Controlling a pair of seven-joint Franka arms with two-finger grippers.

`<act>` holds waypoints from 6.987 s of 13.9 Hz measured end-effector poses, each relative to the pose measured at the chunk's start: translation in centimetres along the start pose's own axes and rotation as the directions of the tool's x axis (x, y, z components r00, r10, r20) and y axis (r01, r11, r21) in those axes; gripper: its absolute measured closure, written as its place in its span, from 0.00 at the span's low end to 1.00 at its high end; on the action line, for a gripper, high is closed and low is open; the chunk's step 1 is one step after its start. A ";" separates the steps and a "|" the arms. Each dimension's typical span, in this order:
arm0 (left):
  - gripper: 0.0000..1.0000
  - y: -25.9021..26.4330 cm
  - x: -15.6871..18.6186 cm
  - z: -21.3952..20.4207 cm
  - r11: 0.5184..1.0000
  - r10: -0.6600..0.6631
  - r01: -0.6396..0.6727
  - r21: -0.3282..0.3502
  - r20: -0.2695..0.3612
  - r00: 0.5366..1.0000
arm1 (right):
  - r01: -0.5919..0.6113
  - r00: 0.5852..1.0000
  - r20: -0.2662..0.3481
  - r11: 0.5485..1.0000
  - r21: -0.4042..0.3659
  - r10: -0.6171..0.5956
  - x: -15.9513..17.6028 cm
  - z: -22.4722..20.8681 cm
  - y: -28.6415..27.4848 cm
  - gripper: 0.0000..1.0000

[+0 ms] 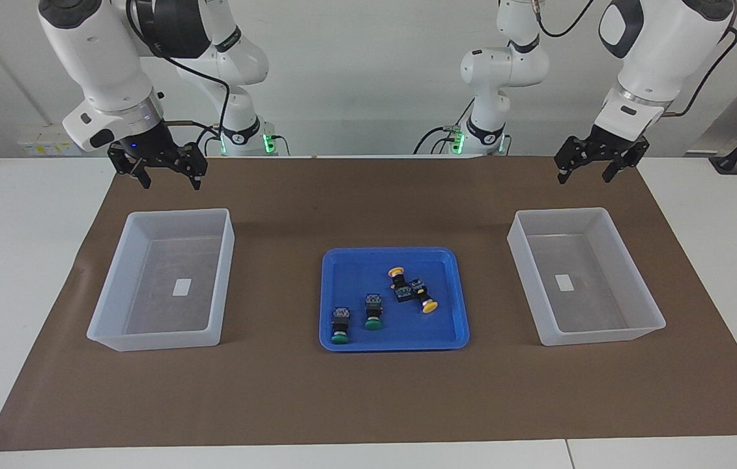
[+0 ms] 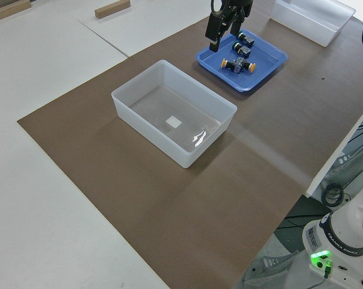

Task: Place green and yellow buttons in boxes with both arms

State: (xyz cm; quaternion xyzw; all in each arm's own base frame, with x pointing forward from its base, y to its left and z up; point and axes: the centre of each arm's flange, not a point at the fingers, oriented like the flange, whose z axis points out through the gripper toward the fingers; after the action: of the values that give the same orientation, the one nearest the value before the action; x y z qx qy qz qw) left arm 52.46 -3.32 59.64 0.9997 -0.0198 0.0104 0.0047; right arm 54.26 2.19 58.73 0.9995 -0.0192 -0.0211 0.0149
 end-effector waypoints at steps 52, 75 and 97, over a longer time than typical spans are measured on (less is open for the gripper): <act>0.05 24.9 5.8 28.3 0.757 -0.630 0.556 -0.342 -0.161 0.760 | -0.011 0.957 -0.286 0.995 0.094 0.038 12.2 24.3 -30.1 0.32; 0.66 25.6 6.5 29.3 0.762 -0.626 0.558 -0.327 -0.155 0.764 | -0.080 0.947 -0.308 0.995 0.055 0.093 9.6 13.5 -19.8 0.61; 0.66 6.6 8.9 16.3 0.991 -0.129 0.129 -0.036 0.006 0.992 | -0.067 0.976 -0.208 0.998 -0.018 0.061 5.4 28.1 10.1 0.57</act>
State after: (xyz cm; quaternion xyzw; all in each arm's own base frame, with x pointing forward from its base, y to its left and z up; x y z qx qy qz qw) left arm 61.39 -10.41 43.56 0.9987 0.0447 0.0077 0.0233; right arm 58.08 -8.90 30.77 0.9948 -0.0494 0.0836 0.0301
